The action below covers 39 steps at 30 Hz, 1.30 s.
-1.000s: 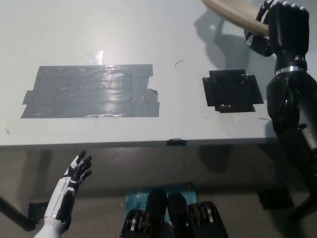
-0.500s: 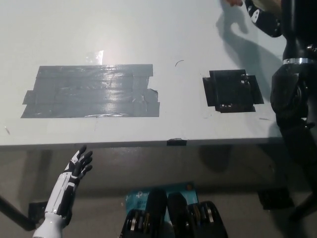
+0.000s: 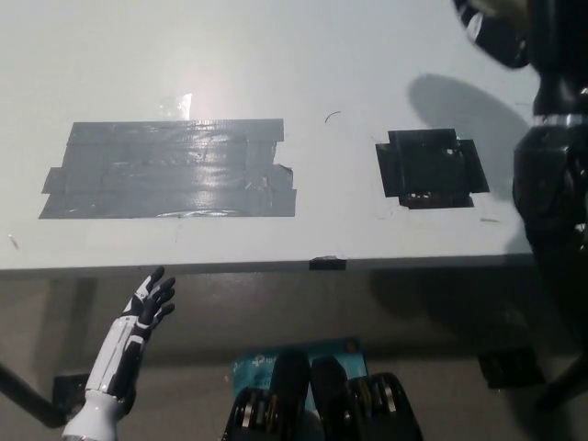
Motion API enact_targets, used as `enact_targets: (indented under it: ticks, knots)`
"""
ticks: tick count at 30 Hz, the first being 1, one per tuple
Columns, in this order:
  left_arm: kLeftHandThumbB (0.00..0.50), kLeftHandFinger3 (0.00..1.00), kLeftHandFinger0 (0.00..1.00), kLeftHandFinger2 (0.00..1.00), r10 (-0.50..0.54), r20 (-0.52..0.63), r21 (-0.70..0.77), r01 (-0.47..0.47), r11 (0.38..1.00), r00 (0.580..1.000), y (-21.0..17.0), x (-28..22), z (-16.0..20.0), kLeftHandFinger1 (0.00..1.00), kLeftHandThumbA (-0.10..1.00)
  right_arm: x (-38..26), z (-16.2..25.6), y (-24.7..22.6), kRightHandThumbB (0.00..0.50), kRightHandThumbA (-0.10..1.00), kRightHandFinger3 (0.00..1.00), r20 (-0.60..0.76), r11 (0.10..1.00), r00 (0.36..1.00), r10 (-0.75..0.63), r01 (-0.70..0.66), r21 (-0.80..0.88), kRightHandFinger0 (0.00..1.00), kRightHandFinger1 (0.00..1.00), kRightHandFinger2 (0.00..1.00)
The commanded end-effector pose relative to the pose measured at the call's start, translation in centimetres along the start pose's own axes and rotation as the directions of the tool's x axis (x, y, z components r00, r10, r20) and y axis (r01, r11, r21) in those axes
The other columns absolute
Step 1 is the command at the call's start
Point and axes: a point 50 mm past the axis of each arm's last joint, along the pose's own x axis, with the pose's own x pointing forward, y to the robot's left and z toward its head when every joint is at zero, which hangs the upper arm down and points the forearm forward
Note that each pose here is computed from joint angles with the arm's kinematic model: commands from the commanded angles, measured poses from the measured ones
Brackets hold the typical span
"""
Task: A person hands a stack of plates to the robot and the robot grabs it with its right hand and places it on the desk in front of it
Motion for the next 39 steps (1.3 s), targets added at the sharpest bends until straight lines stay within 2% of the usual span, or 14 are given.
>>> enact_targets:
  ticks: [1,3,10,20,23,24,25,26,27,29,30,31,35,39]
  knots:
    - [0.204,1.0,1.0,1.0,-0.026,0.04,0.018,0.025,1.0,0.999,0.4,0.7,0.9,1.0,0.94,-0.9,-0.4,1.7,0.034,0.74,0.04,0.069,0.995,0.993,0.091,-0.087,-0.056,0.0,0.0,0.0]
    - [0.197,1.0,1.0,1.0,-0.027,0.044,0.021,0.026,0.999,0.999,0.4,0.8,1.0,1.0,0.94,-2.1,-0.8,3.4,0.039,0.76,0.01,0.067,0.984,0.985,0.157,-0.15,-0.091,0.0,0.0,0.0]
    - [0.189,1.0,1.0,1.0,-0.028,0.05,0.019,0.027,0.999,0.998,0.3,1.1,1.1,1.0,0.94,-6.2,-2.1,8.8,0.048,0.59,0.0,0.102,0.956,0.957,0.271,-0.254,-0.149,0.0,0.0,0.0]
    - [0.182,1.0,1.0,1.0,-0.031,0.065,0.021,0.03,0.999,0.997,0.3,1.5,1.3,1.0,0.93,-8.5,-2.4,11.5,0.004,0.64,0.01,0.12,0.925,0.932,0.343,-0.313,-0.216,0.0,0.0,0.0]
    - [0.183,1.0,1.0,1.0,-0.032,0.068,0.023,0.031,0.999,0.997,0.4,1.7,1.4,1.0,0.93,-8.2,-2.4,11.1,0.065,0.74,0.06,0.091,0.891,0.907,0.41,-0.378,-0.252,0.0,0.0,0.02]
    - [0.182,1.0,1.0,1.0,-0.032,0.07,0.023,0.031,0.999,0.997,0.4,1.8,1.5,1.0,0.93,-7.9,-2.3,10.9,0.047,0.77,0.12,0.073,0.876,0.89,0.449,-0.423,-0.232,0.0,0.02,0.05]
    - [0.181,1.0,1.0,1.0,-0.034,0.071,0.024,0.033,0.999,0.997,0.5,1.8,1.5,1.0,0.93,-7.5,-2.0,10.2,0.11,0.8,0.34,0.044,0.839,0.851,0.524,-0.506,-0.2,0.15,0.23,0.31]
    - [0.18,1.0,1.0,1.0,-0.035,0.072,0.022,0.034,0.999,0.997,0.5,1.9,1.5,1.0,0.93,-7.3,-1.8,9.7,0.156,0.8,0.49,0.02,0.809,0.818,0.575,-0.564,-0.167,0.26,0.35,0.43]
    - [0.18,1.0,1.0,1.0,-0.036,0.072,0.021,0.034,0.999,0.997,0.5,1.9,1.5,1.0,0.93,-7.2,-1.6,9.5,0.156,0.8,0.49,0.008,0.796,0.804,0.595,-0.587,-0.15,0.26,0.35,0.43]
    - [0.183,1.0,1.0,1.0,-0.036,0.074,0.024,0.035,0.999,0.997,0.5,2.0,1.6,1.0,0.93,-6.4,-0.9,8.2,0.284,0.82,0.94,-0.029,0.71,0.713,0.7,-0.7,-0.071,0.71,0.8,0.86]
    - [0.183,1.0,1.0,1.0,-0.037,0.075,0.025,0.035,0.999,0.997,0.6,2.0,1.6,1.0,0.93,-6.2,-0.6,7.8,0.284,0.82,0.94,-0.032,0.676,0.678,0.735,-0.735,-0.043,0.71,0.8,0.86]
    - [0.179,1.0,1.0,1.0,-0.037,0.077,0.028,0.035,0.999,0.996,0.6,2.1,1.6,1.0,0.93,-5.5,0.1,6.0,0.377,0.71,1.0,0.013,0.591,0.593,0.805,-0.804,0.068,1.0,1.0,1.0]
    - [0.182,1.0,1.0,1.0,-0.041,0.073,0.034,0.039,0.999,0.996,0.6,2.1,1.6,1.0,0.93,-4.4,1.8,1.5,0.462,0.75,1.0,0.165,0.446,0.478,0.863,-0.873,0.195,1.0,1.0,1.0]
    - [0.188,1.0,1.0,1.0,-0.043,0.074,0.039,0.04,0.998,0.996,0.6,2.3,1.6,1.0,0.92,-3.5,2.7,-1.7,0.5,0.71,1.0,0.291,0.304,0.367,0.883,-0.922,0.24,1.0,1.0,1.0]
